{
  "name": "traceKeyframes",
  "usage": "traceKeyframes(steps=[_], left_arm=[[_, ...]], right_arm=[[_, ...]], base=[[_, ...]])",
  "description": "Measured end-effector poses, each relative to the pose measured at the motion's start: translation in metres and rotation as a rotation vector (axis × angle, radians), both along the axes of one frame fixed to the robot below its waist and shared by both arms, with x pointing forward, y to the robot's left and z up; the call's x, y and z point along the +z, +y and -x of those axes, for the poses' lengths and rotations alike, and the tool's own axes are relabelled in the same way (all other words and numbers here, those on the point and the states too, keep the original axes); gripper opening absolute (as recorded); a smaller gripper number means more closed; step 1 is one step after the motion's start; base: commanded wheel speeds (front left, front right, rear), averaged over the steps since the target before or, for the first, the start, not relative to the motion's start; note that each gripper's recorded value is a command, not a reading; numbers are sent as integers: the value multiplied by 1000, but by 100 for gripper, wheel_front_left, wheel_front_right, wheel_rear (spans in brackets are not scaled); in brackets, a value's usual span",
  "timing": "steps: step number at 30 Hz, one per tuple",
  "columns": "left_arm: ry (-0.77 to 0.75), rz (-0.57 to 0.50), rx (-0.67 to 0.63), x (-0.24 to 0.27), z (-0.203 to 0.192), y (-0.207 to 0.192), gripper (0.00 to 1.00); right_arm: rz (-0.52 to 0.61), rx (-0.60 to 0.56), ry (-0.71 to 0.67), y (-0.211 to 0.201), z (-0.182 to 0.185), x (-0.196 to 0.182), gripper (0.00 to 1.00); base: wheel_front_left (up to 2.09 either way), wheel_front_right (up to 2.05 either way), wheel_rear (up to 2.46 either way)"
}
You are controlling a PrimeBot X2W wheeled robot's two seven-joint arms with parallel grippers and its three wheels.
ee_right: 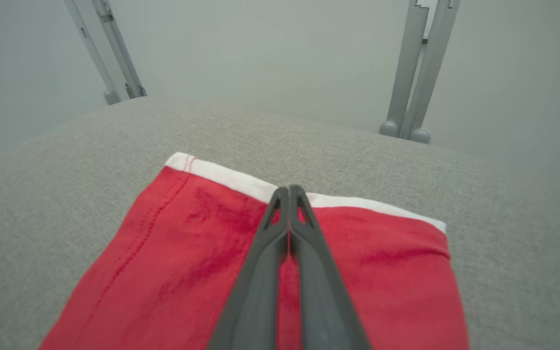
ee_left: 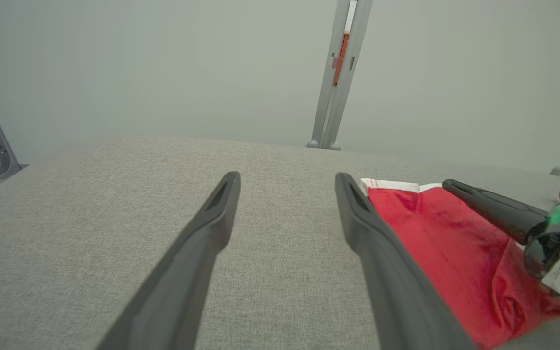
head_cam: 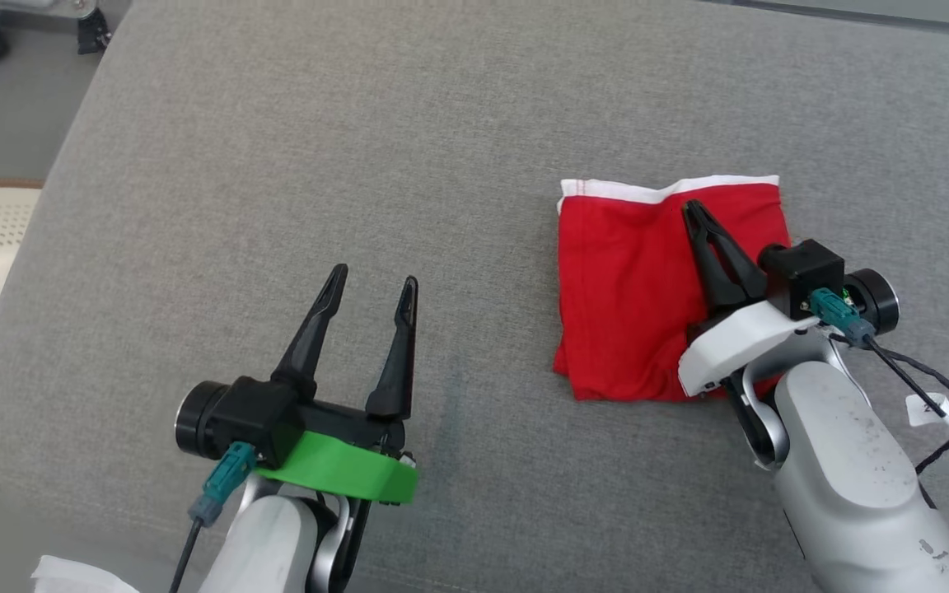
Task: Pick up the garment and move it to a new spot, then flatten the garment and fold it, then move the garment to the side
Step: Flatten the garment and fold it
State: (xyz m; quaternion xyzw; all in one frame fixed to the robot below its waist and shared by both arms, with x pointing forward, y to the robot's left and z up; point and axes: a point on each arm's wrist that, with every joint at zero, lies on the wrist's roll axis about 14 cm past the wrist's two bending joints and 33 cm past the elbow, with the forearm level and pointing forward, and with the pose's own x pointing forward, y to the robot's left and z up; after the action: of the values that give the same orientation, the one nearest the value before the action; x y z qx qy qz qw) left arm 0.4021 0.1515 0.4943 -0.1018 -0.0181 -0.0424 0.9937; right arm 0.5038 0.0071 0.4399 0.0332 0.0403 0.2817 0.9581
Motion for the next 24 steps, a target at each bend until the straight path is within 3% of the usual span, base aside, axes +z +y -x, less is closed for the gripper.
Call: traceKeyframes(steps=[6, 15, 17, 24], left_arm=[[-34, 6, -16, 9, -8, -5, 100], [-74, 27, -60, 20, -14, -19, 100], [-82, 32, -79, 23, -14, -25, 100], [-85, 38, -132, 25, -8, -43, 100]], right_arm=[[-39, -116, -72, -45, 7, 31, 0], [-26, -284, -113, -113, 44, 48, 2], [-24, -329, -129, -128, 52, 54, 100], [-21, -395, -140, -148, 75, 60, 100]], base=[[0, 0, 0], [0, 0, 0], [0, 0, 0], [0, 0, 0]])
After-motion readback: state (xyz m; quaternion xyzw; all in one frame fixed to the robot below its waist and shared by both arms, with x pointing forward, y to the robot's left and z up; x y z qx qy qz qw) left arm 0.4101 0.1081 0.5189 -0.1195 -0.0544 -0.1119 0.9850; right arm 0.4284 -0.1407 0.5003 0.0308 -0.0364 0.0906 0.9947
